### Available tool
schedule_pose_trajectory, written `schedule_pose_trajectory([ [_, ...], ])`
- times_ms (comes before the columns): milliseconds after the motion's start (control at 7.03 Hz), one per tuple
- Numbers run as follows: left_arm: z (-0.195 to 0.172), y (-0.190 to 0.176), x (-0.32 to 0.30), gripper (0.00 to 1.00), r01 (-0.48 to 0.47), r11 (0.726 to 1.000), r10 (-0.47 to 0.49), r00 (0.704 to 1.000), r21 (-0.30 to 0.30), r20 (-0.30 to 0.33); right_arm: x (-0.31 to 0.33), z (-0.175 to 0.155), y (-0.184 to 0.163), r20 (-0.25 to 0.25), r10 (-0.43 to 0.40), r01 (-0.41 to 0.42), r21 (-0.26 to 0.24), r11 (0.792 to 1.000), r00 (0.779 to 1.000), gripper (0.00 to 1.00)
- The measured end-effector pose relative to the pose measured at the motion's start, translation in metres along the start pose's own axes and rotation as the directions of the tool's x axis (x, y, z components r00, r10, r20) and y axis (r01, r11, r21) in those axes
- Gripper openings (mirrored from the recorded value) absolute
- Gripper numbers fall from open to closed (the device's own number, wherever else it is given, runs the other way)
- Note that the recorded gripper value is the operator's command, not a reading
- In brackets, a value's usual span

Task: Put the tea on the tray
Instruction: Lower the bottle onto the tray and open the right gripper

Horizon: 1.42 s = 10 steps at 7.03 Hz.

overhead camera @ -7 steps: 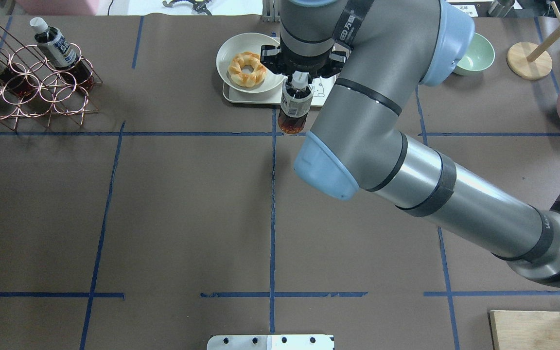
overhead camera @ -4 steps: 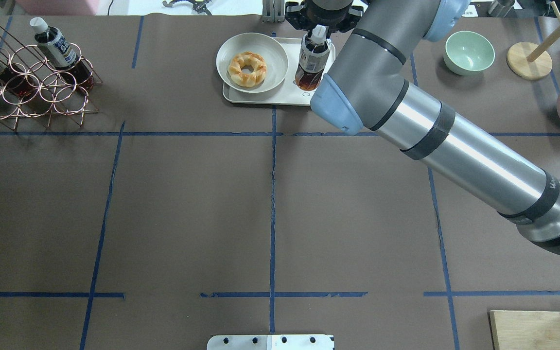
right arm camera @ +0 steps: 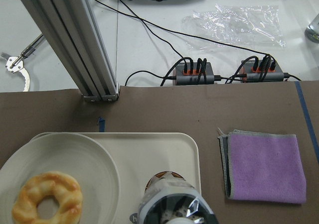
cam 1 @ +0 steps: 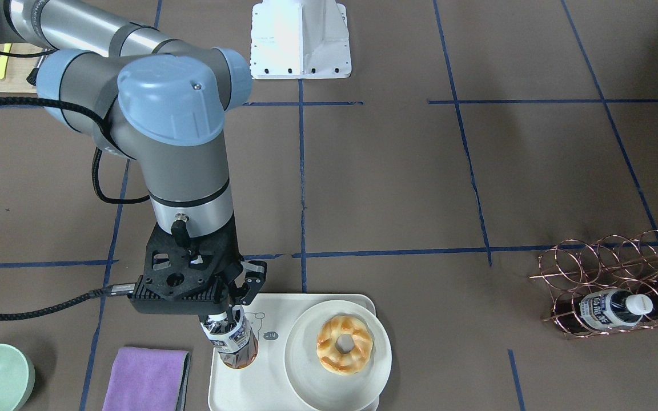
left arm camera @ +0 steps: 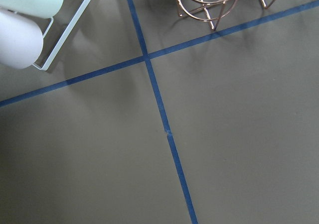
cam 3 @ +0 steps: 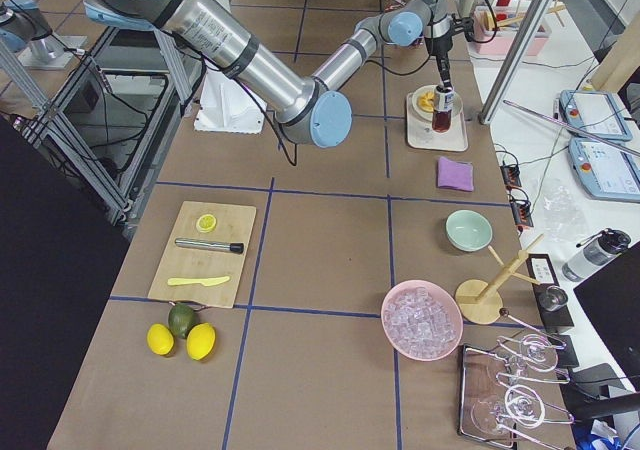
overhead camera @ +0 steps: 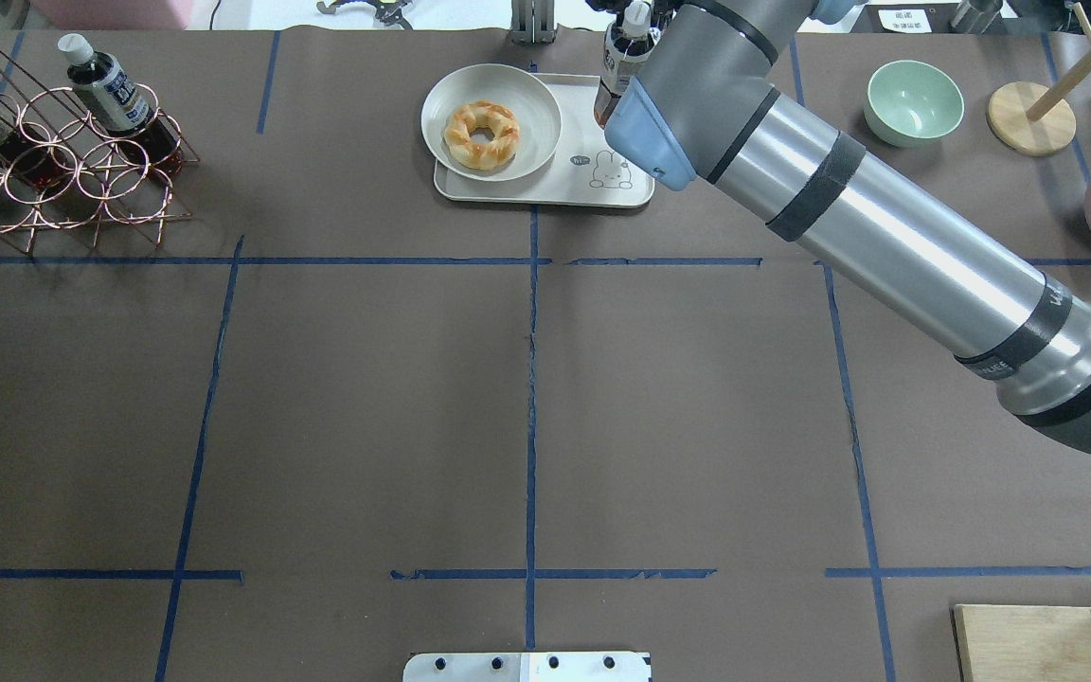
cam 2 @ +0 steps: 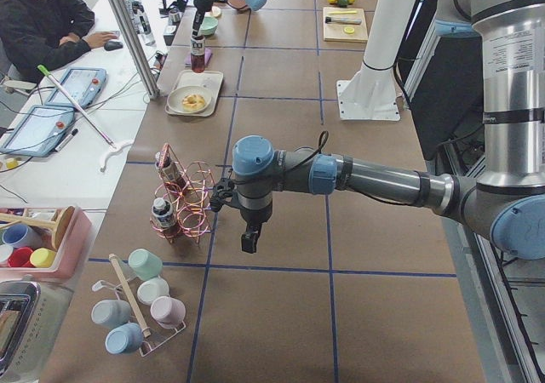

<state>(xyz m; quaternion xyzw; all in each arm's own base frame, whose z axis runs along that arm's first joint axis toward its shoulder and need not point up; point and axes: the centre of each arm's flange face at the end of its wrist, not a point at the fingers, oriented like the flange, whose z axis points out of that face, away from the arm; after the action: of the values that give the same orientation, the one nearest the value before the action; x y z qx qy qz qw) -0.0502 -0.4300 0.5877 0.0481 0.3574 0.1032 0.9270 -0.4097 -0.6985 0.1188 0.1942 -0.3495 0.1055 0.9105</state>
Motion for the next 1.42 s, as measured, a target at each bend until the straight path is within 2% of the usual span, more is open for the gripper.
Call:
schedule_pose_trajectory([
  [427, 0.003, 0.002, -0.006, 1.0, 0.018, 1.0, -0.018, 1.0, -0.001, -0.02, -0.006, 0.024, -0.009, -0.001, -0.003, 0.003, -0.007, 1.0, 1.0, 0.0],
  [711, 0.001, 0.002, -0.007, 1.0, 0.022, 1.0, -0.022, 1.0, 0.003, -0.02, -0.004, 0.035, -0.003, 0.004, -0.007, 0.007, -0.044, 0.999, 1.0, 0.0],
  [995, 0.0, 0.001, -0.007, 1.0, 0.021, 1.0, -0.021, 1.0, 0.006, -0.02, -0.004, 0.037, 0.0, 0.027, -0.018, 0.02, -0.084, 0.996, 0.999, 0.0],
  [1422, -0.003, 0.0, -0.008, 1.0, 0.024, 1.0, -0.024, 1.0, 0.012, -0.018, -0.003, 0.036, 0.0, 0.031, -0.019, 0.022, -0.097, 0.995, 0.999, 0.02],
])
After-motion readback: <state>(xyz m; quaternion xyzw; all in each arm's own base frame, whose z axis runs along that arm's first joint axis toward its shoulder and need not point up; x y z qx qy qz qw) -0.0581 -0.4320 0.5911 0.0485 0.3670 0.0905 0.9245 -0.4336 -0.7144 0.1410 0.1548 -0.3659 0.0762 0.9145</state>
